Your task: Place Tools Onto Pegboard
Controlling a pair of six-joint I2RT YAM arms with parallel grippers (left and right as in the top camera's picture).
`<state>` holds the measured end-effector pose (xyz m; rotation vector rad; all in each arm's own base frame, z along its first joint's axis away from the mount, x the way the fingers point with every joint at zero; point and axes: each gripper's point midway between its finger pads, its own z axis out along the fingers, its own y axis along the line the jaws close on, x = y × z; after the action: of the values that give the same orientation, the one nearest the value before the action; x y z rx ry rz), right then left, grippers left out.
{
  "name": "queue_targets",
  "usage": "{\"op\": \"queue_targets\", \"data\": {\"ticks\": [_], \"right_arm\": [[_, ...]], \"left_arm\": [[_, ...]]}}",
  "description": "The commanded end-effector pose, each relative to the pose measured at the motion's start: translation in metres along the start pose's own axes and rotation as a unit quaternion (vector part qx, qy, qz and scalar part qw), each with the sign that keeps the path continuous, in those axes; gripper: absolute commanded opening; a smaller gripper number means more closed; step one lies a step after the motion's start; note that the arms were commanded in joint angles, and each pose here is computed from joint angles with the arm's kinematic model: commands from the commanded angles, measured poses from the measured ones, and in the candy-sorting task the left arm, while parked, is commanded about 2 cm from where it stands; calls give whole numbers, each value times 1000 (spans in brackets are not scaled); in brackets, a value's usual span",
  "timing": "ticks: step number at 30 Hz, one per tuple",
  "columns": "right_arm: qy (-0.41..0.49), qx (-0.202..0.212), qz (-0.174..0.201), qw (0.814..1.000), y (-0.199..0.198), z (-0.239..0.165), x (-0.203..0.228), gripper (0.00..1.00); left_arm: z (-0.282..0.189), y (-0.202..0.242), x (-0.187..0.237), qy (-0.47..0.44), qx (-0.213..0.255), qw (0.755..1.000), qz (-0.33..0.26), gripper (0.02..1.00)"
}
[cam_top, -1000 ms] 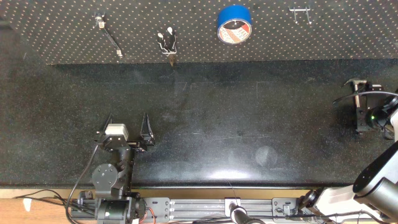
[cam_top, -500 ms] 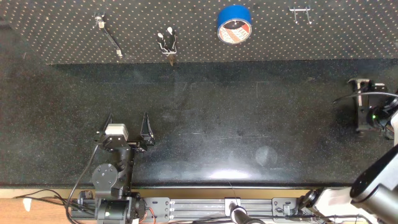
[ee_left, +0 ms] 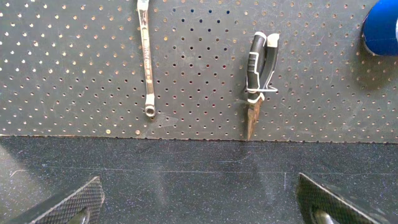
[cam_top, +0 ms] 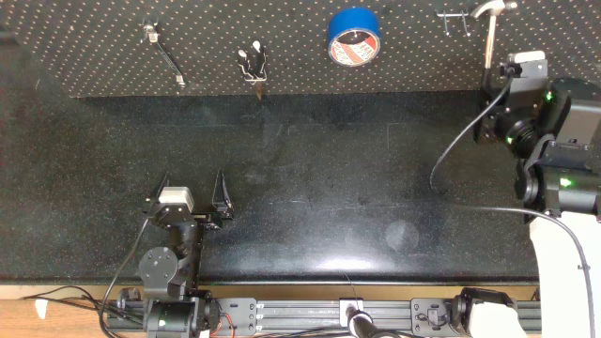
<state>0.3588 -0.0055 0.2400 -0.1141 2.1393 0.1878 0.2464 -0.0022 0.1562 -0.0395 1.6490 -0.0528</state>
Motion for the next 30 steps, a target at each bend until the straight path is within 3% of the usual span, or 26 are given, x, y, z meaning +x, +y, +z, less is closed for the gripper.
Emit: {"op": "queue_targets", "data": {"ticks": [1,23,24,27,28,30], "right_arm": [[-45,-35,-2,998,30,-3,-25,73],[101,-36,32,994,16,83,51,77],[101,-36,32,994,16,83,51,380],[83,-35,27,996,18,74,40,678],[65,-34,22,997,20,64,30,910],[18,-33,8,999,27,29,4,934]], "left_arm": [[0,-2,1,1,4,1000,-6,996],[0,-2,1,1,4,1000,-6,996],[0,-2,1,1,4,1000,-6,996],[0,-2,1,1,4,1000,-6,996],[0,-2,1,1,4,1000,-6,996],[0,-2,1,1,4,1000,-6,996]]}}
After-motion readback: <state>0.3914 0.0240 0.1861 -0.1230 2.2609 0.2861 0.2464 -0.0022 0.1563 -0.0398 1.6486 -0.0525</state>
